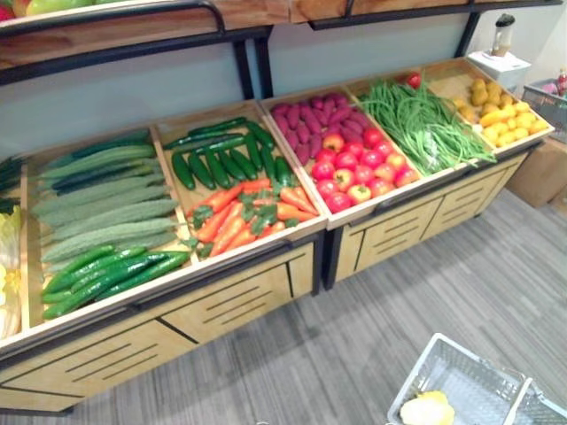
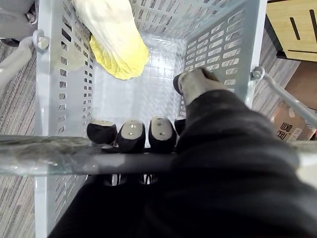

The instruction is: Pick vegetable in the basket

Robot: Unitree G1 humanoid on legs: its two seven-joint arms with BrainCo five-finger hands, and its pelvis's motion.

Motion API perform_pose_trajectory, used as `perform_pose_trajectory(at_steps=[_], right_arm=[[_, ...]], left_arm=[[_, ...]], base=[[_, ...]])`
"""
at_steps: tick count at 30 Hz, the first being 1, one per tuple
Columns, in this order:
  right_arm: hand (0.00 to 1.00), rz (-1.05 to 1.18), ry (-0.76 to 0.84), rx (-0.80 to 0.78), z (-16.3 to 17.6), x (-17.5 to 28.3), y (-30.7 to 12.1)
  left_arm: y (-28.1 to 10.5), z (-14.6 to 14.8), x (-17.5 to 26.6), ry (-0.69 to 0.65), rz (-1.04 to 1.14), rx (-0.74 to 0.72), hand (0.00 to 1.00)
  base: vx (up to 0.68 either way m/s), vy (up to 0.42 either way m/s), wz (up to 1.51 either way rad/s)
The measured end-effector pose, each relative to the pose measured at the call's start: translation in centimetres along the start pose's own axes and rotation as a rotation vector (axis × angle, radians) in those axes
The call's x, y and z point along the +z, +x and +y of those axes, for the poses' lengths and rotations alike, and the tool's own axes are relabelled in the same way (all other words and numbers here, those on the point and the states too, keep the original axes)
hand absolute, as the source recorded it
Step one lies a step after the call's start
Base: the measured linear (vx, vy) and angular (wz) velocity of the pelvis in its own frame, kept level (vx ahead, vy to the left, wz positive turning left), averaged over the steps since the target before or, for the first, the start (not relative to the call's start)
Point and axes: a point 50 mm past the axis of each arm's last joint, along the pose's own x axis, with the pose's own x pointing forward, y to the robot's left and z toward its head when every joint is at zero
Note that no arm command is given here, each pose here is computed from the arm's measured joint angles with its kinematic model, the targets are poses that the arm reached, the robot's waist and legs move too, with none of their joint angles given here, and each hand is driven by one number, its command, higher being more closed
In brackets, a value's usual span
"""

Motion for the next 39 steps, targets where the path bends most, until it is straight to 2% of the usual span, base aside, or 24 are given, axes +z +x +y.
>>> perform_pose_trajectory(at_steps=[4, 6, 10, 13, 17, 21, 29, 39], right_arm=[[1.00, -0.017, -0.008, -0.010, -0.4, 1.2, 0.6], [1.00, -0.038, 0.002, 0.012, 0.5, 2.1, 0.7], [1.00, -0.047, -0.047, 0.080, 2.4, 1.8, 0.2], [1.00, -0.034, -0.070, 0.107, 3.1, 1.3, 0.0], [1.00, -0.042, -0.048, 0.096, 2.9, 1.4, -0.1], [1.00, -0.026, -0.043, 0.118, 3.7, 0.3, -0.7], [1.00, 0.015, -0.045, 0.077, 1.8, -1.6, -1.0], [1.00, 0.007, 0.000, 0.023, 0.4, -0.9, -0.6]], left_arm=[[0.1, -0.2, -0.3, 0.105, -0.013, -0.027, 0.00], [0.6, 0.9, -0.2, 0.176, -0.037, -0.015, 0.00], [1.5, 2.9, 0.9, 0.208, -0.069, 0.032, 0.00], [1.5, 2.4, 0.8, 0.168, -0.041, 0.019, 0.00], [0.5, 0.0, 0.3, 0.085, 0.013, -0.033, 0.00], [0.5, 0.1, 1.2, 0.057, -0.020, -0.020, 0.00], [0.6, 0.5, 1.1, 0.008, -0.005, 0.004, 0.00], [0.2, 0.1, -0.1, -0.047, 0.053, 0.020, 0.00]], base=[[0.04, 0.210, -0.01], [-0.02, 0.231, -0.22], [0.09, 0.000, 0.00], [0.16, -0.185, 0.04], [0.17, -0.084, 0.14], [0.04, -0.012, 0.37], [-0.01, -0.059, 0.52], [0.04, 0.082, -0.10]])
